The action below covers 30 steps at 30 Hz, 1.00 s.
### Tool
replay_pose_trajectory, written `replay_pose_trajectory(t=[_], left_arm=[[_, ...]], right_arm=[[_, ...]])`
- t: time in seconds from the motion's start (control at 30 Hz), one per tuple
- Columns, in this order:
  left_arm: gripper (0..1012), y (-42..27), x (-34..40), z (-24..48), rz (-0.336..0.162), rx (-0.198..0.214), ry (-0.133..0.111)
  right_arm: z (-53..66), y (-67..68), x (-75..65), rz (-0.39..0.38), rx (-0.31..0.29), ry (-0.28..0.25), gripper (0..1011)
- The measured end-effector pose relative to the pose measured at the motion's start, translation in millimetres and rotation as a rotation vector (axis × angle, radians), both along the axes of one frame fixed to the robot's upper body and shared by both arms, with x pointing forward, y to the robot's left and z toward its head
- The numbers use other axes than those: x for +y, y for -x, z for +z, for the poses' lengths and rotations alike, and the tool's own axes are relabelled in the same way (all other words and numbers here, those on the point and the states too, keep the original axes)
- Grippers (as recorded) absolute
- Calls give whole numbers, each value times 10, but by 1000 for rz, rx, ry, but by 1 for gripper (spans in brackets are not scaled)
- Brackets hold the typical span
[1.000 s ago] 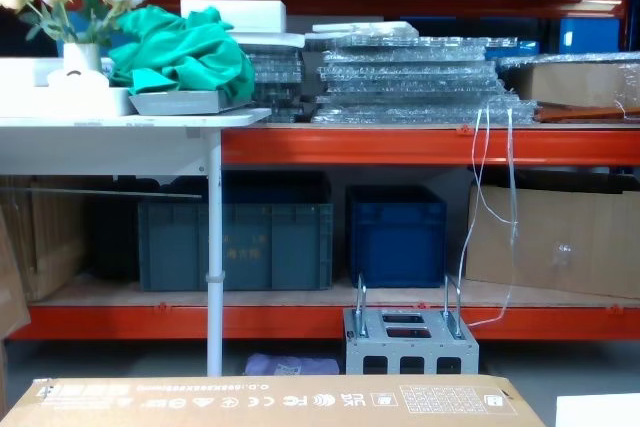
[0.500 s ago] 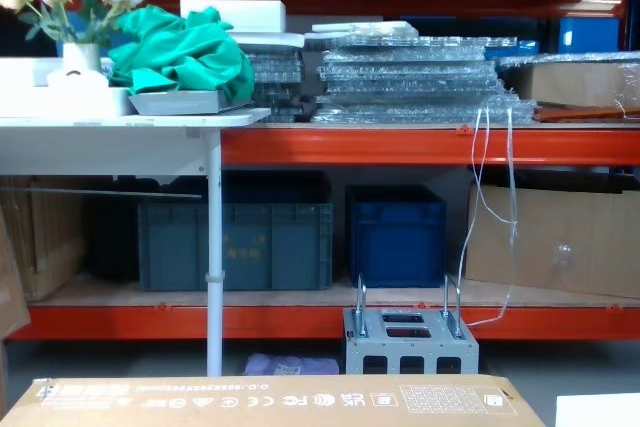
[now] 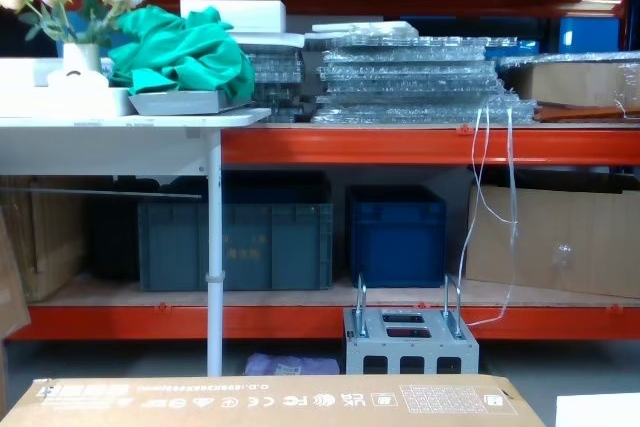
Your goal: Use one hand to grasp the basket and place it at the designated location.
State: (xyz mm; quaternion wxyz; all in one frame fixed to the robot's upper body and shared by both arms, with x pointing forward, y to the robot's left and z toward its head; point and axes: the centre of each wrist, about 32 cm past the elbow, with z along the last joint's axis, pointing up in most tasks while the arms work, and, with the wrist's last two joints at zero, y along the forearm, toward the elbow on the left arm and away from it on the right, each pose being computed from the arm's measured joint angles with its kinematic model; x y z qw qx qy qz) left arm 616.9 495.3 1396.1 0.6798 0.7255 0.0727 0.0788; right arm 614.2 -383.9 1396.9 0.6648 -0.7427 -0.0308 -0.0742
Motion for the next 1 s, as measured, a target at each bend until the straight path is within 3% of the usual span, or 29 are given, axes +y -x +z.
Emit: replay_pose_trajectory(t=[0.5,1.0], left_arm=[[0,0,0,0,0,0,0],[0,0,0,0,0,0,0]], right_arm=[[148,-96,31,25,10,23,228],[503,-117,117,69,-54,31,227]])
